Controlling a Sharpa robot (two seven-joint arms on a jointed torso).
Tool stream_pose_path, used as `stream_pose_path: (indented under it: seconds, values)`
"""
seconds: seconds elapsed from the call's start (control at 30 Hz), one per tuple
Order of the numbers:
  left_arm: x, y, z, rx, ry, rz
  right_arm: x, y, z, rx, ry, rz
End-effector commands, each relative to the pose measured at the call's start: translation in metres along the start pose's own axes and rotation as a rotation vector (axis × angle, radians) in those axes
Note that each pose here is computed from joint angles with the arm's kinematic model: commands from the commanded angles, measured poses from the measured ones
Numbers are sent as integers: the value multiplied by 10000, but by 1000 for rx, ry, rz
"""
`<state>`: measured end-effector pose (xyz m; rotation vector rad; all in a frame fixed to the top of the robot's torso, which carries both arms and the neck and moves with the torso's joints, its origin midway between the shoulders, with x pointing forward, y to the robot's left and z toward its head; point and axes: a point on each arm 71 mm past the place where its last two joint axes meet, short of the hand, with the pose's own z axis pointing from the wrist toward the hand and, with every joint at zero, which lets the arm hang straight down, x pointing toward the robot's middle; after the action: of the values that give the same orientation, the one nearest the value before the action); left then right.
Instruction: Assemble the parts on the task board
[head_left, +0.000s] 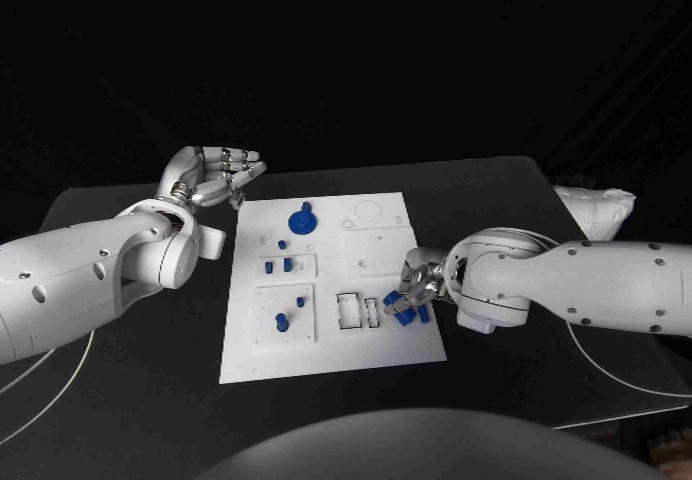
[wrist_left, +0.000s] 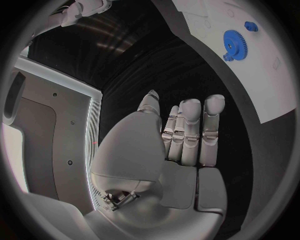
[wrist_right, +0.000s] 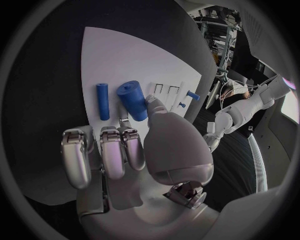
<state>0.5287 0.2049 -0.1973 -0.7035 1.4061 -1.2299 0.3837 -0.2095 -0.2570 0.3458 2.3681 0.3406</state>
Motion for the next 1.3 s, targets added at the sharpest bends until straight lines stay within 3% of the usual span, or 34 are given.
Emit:
stream_pose_path:
  seconds: [0.03, 0.47, 0.87, 1.3]
  values:
    - [17, -14, -1, 10, 15, -8, 112, -68, 0, 32, 64, 154]
    - [8, -11, -4, 8, 12, -7, -19, -55, -102, -10, 60, 321]
    - [2, -9, -5, 6, 11, -7, -80, 13, -105, -41, 95, 425]
    - [-2, -4, 5, 4, 10, -5, -50, 86, -61, -37, 216, 550]
